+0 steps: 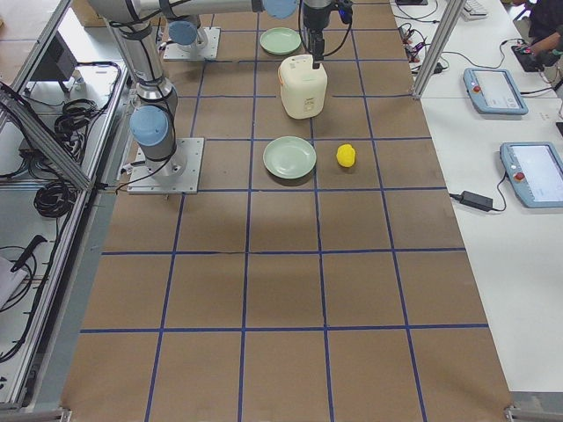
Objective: Press rice cooker button
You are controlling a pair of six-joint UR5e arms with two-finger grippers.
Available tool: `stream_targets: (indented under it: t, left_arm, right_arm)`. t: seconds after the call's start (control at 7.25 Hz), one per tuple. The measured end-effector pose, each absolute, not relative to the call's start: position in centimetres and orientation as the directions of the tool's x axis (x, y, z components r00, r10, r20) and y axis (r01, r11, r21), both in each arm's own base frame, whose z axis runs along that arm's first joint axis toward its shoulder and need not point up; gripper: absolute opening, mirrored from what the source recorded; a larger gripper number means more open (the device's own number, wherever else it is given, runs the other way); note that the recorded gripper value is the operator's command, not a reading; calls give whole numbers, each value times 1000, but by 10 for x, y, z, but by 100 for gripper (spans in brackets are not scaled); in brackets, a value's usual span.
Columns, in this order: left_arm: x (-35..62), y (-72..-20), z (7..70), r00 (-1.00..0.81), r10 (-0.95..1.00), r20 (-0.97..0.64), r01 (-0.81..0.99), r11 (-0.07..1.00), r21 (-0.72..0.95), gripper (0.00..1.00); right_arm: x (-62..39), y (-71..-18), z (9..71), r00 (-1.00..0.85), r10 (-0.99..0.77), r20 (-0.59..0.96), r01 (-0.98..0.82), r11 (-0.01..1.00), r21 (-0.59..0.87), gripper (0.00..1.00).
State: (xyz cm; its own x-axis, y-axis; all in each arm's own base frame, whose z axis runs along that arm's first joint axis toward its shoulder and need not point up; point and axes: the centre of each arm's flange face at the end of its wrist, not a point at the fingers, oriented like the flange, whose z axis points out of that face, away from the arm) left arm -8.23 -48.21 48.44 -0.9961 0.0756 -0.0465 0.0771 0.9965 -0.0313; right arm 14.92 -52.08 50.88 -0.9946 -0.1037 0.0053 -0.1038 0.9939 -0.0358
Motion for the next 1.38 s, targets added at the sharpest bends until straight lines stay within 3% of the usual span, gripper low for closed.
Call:
stream_targets:
  t: [1.38]
  left_arm:
    - [-82, -482, 484, -996, 76, -47, 77, 997, -31, 100]
  right_arm:
    - [149, -523, 502, -994, -107, -1, -107, 994, -24, 100]
